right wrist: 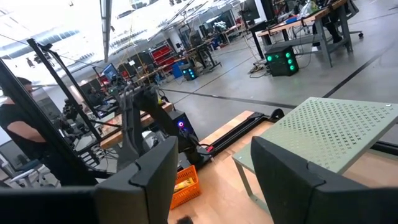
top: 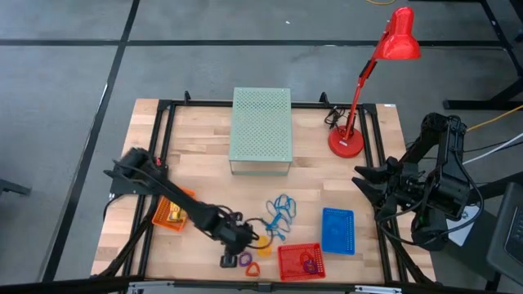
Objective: Pick & Place Office Desk Supplies
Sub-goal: Put the violet coil keychain into the red bin
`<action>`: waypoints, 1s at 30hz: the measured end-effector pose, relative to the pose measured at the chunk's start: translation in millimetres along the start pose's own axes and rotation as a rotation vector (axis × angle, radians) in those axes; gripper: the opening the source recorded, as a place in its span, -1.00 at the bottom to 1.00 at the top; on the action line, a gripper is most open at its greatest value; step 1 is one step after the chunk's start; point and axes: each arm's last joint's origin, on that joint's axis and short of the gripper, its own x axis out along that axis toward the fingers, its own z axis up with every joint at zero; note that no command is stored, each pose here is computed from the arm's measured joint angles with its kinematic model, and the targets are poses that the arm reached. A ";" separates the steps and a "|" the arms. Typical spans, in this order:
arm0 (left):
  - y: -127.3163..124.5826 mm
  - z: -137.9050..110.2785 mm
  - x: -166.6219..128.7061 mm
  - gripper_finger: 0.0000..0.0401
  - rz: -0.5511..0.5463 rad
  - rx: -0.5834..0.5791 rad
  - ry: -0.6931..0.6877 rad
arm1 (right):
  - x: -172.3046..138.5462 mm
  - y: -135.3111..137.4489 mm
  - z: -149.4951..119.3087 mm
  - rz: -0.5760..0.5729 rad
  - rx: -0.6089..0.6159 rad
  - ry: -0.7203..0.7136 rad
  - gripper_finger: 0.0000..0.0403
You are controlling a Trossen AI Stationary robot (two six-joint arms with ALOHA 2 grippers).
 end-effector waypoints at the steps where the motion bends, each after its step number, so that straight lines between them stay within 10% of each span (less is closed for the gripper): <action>1: -2.0 3.6 5.1 -0.38 0.002 0.023 0.010 | 0.0 0.0 0.0 0.000 0.000 0.000 0.02; 23: -9.6 19.9 39.7 -0.39 0.008 0.061 0.133 | 0.0 -0.3 -1.3 0.001 -0.009 0.045 0.02; 30: -2.5 20.9 47.9 -0.76 -0.029 0.020 0.166 | 0.0 -0.3 -1.3 0.001 -0.013 0.045 0.02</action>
